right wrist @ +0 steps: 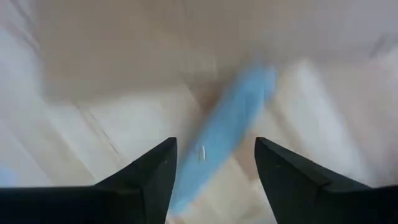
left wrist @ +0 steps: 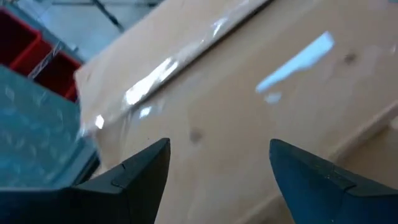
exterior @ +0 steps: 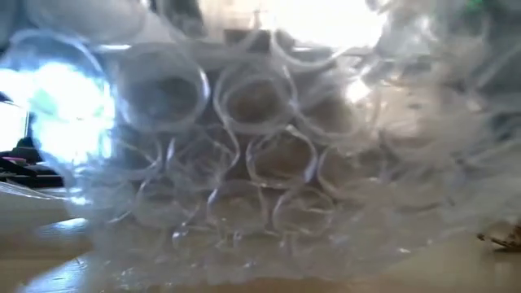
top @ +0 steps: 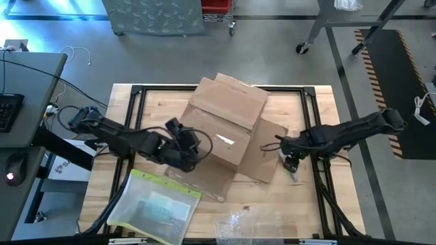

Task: Unpack boxes
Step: Break down the cardboard box using the silver cutter until it is fully flat

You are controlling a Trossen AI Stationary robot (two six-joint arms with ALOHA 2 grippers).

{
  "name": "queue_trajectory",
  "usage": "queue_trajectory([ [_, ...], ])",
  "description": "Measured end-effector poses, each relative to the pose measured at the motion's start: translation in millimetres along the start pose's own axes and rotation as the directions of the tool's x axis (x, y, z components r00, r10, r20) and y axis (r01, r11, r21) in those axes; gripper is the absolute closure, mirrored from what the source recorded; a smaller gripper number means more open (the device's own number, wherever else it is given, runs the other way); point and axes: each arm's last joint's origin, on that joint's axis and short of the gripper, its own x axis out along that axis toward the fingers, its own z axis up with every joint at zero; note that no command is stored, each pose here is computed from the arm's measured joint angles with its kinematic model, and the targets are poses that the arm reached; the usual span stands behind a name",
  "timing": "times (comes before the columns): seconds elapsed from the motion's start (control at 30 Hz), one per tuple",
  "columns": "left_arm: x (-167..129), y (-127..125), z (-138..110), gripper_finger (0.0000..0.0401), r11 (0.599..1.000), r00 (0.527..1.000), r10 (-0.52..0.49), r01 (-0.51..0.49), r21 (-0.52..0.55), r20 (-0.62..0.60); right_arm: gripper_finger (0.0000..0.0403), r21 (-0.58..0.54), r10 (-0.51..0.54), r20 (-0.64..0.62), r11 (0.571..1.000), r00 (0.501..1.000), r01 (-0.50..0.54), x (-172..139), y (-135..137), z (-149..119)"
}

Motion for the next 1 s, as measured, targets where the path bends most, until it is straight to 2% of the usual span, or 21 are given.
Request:
queue_trajectory([
  [0.07, 2, 1, -11, 0.0144, 1.0, 1.0, 0.001, -0.002, -0.02, -0.014, 0.02, -0.043, -0.01, 0.125, 0.999, 0.992, 0.016, -21, 11, 9],
  [0.13, 10, 2, -18, 0.0145, 0.998, 0.999, -0.019, 0.018, -0.053, -0.028, 0.02, -0.138, 0.007, 0.314, 0.99, 0.95, 0.038, -46, 25, 21],
  [0.2, 20, 3, -21, 0.0148, 0.995, 0.998, -0.053, 0.051, -0.086, -0.018, 0.02, -0.227, 0.038, 0.521, 0.969, 0.853, 0.095, -71, 38, 35],
  [0.27, 33, 3, -21, 0.0154, 0.989, 0.995, -0.098, 0.099, -0.114, 0.016, 0.02, -0.295, 0.091, 0.681, 0.942, 0.727, 0.158, -93, 51, 50],
  [0.33, 47, 1, -18, 0.0158, 0.974, 0.984, -0.161, 0.17, -0.147, 0.075, 0.02, -0.364, 0.162, 0.757, 0.909, 0.633, 0.202, -108, 61, 66],
  [0.4, 58, 0, -14, 0.0162, 0.954, 0.965, -0.216, 0.241, -0.176, 0.147, 0.0199, -0.405, 0.203, 0.789, 0.882, 0.58, 0.242, -114, 70, 83],
  [0.47, 70, 2, -14, 0.0163, 0.933, 0.947, -0.26, 0.297, -0.203, 0.191, 0.0199, -0.41, 0.184, 0.798, 0.864, 0.574, 0.293, -108, 76, 102],
  [0.63, 93, 11, -30, 0.0165, 0.905, 0.946, -0.297, 0.322, -0.278, 0.129, 0.0199, -0.388, 0.007, 0.752, 0.813, 0.659, 0.435, -66, 81, 152],
  [0.73, 100, 13, -39, 0.0165, 0.893, 0.945, -0.307, 0.326, -0.31, 0.109, 0.0199, -0.318, -0.154, 0.741, 0.777, 0.653, 0.544, -47, 77, 178],
  [0.8, 103, 12, -45, 0.0165, 0.886, 0.943, -0.319, 0.334, -0.323, 0.098, 0.0199, -0.31, -0.241, 0.718, 0.73, 0.653, 0.61, -35, 72, 192],
  [0.93, 103, 10, -50, 0.0165, 0.875, 0.937, -0.338, 0.346, -0.338, 0.085, 0.02, -0.215, -0.416, 0.706, 0.646, 0.574, 0.732, -30, 61, 214],
  [1.0, 101, 7, -51, 0.0165, 0.875, 0.937, -0.339, 0.347, -0.338, 0.082, 0.0206, -0.187, -0.471, 0.701, 0.603, 0.535, 0.776, -35, 58, 220],
])
